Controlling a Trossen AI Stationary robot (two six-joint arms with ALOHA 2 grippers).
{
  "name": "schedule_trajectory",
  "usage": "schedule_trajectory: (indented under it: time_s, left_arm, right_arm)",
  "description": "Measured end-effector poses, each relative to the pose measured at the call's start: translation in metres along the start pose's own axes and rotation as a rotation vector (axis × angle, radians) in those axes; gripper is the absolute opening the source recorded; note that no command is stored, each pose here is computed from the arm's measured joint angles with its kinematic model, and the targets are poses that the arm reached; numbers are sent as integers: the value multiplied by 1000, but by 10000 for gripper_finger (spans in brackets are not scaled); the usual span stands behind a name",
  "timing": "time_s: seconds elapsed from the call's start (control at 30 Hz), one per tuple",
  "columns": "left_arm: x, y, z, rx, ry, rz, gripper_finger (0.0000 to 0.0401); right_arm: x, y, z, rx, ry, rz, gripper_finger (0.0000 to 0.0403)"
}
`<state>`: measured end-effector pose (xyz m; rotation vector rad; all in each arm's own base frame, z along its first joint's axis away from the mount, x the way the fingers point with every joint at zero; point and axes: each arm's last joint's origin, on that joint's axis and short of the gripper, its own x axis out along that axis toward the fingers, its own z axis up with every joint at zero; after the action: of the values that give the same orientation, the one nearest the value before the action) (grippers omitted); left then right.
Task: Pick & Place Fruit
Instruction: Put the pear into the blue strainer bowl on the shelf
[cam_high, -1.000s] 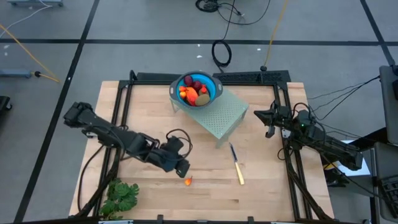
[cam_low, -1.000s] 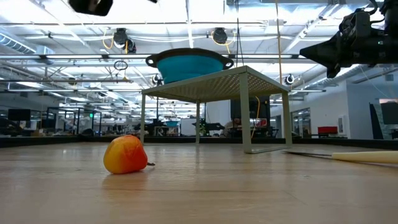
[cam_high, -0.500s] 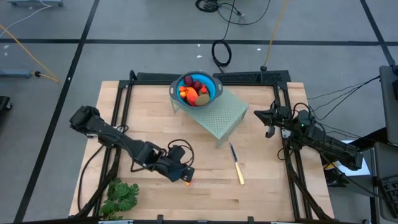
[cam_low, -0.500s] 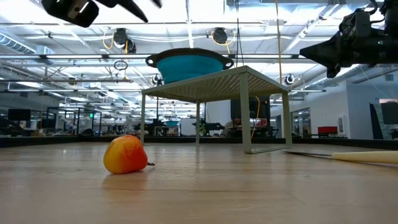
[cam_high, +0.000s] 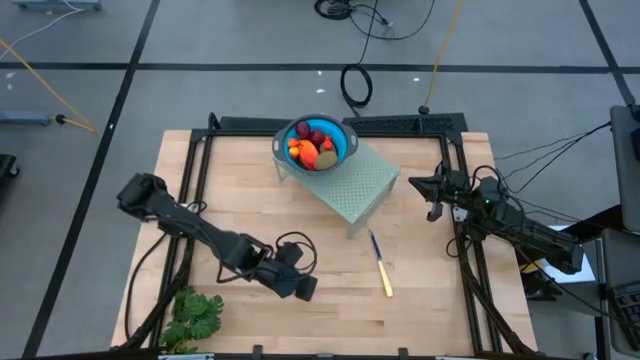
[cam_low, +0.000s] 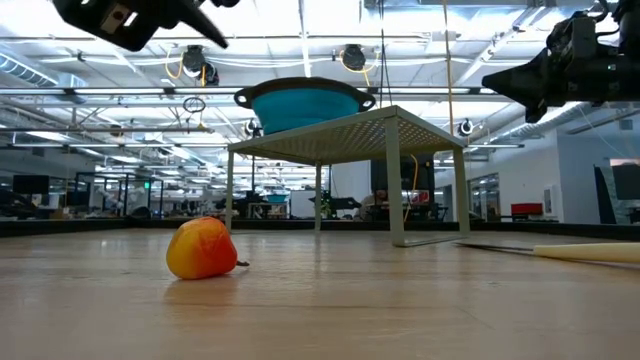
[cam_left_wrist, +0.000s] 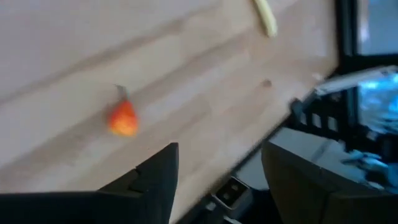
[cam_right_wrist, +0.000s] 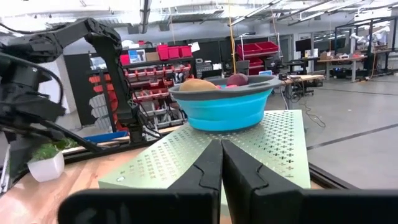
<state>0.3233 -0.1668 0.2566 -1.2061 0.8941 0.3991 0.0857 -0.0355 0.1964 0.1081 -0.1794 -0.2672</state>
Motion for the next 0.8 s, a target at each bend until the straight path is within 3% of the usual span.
schedule_trajectory:
  time_s: [0.3,0.8]
  left_arm:
    - [15,-2,-4,2,38,-19,210]
    - [42,21,-8,32,92,188,184]
  right_arm:
    - [0,0,2,-18,-20,3,0]
    - [0,1,2,-13,-16,29,0]
